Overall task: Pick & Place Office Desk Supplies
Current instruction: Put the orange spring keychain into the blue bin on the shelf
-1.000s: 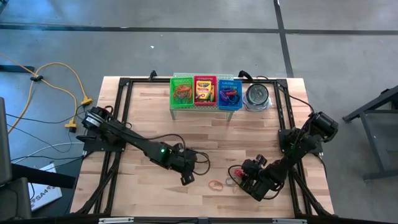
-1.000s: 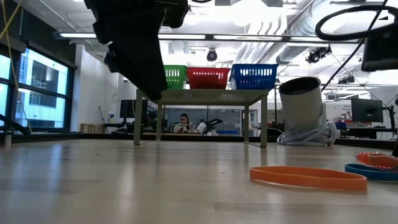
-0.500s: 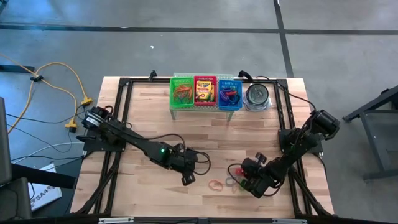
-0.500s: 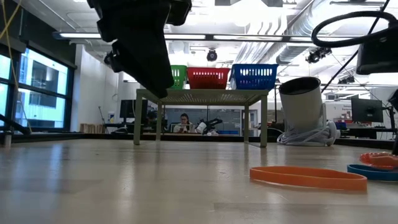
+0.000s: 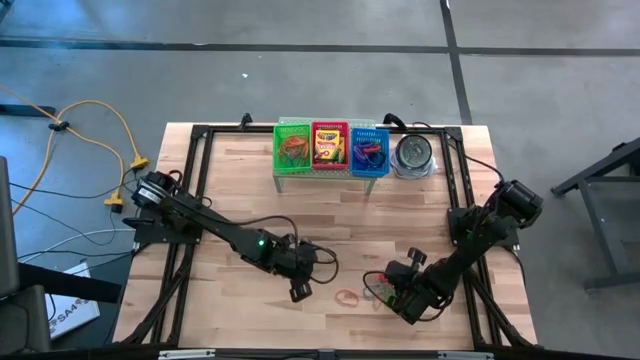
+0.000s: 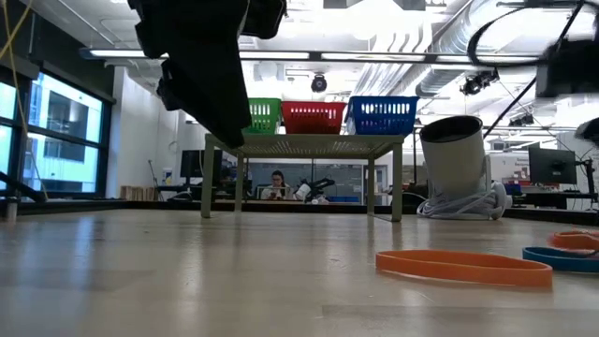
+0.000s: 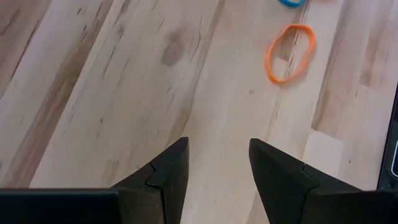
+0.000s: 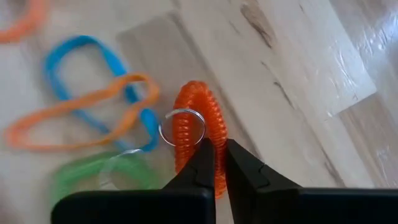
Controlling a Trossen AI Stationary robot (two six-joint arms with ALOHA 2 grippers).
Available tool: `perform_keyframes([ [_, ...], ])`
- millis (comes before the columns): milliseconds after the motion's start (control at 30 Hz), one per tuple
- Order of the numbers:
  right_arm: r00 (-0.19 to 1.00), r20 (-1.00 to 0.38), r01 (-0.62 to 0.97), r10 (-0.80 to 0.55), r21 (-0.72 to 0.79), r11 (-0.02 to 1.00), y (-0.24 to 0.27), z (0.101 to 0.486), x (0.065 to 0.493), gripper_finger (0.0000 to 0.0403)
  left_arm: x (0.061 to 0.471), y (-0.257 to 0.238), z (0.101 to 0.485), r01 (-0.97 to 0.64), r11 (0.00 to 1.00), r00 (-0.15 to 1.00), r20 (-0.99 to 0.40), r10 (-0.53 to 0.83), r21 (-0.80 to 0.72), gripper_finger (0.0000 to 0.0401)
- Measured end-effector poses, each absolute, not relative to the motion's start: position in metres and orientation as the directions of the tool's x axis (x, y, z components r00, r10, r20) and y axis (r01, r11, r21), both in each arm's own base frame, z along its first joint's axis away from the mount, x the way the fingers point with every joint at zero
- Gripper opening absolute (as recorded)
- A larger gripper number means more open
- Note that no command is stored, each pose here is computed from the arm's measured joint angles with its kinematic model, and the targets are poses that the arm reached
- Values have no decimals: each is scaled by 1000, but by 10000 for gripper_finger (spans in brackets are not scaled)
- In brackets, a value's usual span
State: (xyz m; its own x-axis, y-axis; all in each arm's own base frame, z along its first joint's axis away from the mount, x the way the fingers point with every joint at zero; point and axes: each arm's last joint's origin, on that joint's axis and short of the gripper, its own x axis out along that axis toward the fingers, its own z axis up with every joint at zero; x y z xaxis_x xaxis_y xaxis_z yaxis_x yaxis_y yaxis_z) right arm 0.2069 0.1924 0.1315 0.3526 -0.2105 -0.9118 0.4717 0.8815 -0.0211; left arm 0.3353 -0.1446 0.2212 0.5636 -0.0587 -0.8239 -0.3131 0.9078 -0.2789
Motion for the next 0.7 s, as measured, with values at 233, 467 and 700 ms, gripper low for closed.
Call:
perform_keyframes([
  [233, 361, -883, 454, -299, -114, 884, 201, 167, 217, 5, 336, -145, 221, -313, 908, 566, -822, -58, -280, 163],
  [467, 321, -817, 469, -479, -302, 830, 190, 219, 229, 4, 335, -146, 222, -309, 908, 570, -819, -61, -283, 163],
  [700, 317, -715, 460, -623, -459, 760, 162, 279, 251, 4, 337, -148, 223, -296, 907, 590, -804, -72, -299, 163],
])
